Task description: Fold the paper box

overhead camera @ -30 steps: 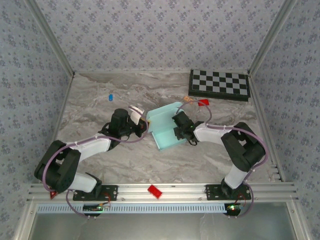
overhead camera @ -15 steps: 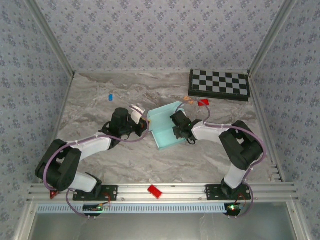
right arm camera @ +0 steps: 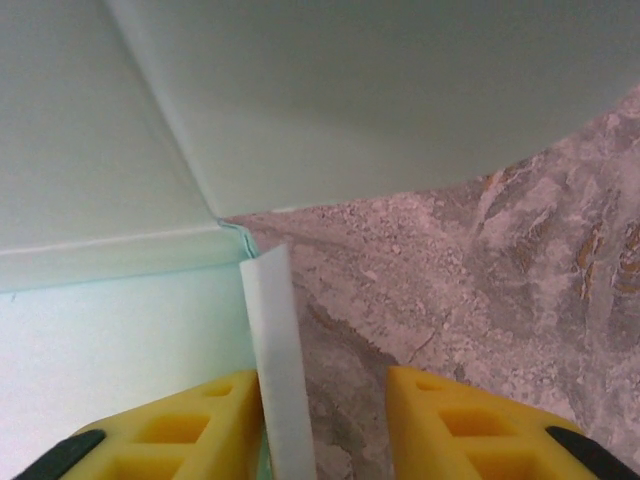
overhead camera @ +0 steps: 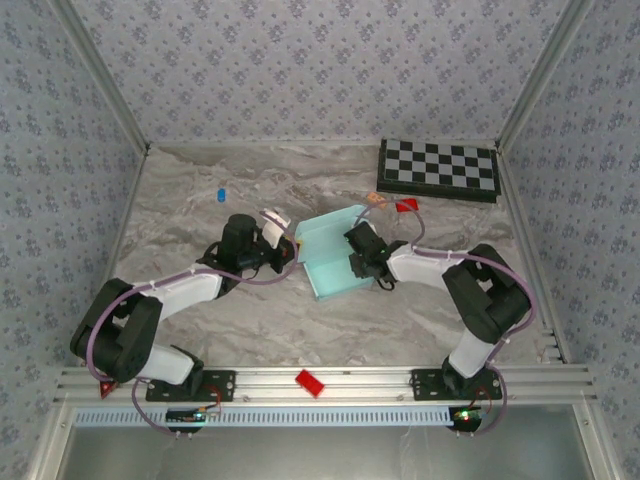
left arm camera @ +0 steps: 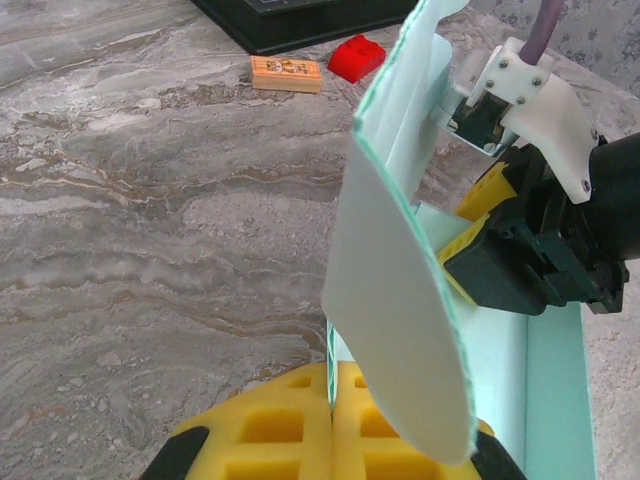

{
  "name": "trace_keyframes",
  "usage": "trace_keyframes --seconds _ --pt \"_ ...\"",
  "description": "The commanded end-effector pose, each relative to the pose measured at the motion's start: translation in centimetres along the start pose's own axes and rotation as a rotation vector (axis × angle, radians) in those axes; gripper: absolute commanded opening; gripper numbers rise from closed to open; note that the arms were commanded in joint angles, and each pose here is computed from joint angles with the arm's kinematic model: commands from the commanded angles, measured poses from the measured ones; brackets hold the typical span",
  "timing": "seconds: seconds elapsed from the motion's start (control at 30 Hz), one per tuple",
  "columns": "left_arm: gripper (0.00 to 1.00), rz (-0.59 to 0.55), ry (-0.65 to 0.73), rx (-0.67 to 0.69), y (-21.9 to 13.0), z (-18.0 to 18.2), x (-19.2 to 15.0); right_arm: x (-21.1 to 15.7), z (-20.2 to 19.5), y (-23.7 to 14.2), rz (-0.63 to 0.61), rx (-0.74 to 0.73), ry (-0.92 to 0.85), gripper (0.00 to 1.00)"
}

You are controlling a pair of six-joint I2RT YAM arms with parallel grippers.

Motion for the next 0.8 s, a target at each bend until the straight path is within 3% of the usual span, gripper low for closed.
trace_keyframes --seconds 0.0,0.27,0.77 --pt "0.0 0.007 0.031 -0.021 0.1 -0.1 0.3 -1.4 -0.6 -0.6 0.054 0.002 0.0 0.42" --pt "0.0 0.004 0.041 -0.028 0.2 -0.3 0.4 -0.7 0.6 -1.7 0.044 0.091 -0.003 0.49" --pt "0.0 -0.03 0.085 -0.024 -0.1 -0.5 1.2 -1.3 -0.5 -3.6 0.114 0.124 0.017 0.48"
Point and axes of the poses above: each hand's point on the last joint's axis, 136 mm out from that joint toward the fingers, its own y axis out along the fingers, its own z axis along the line the jaws close on, x = y × z, the point moved 2 cm from there along -y, back along the fingers, and after that the axes turned 4 degrees about y, right-handed, at the moved point
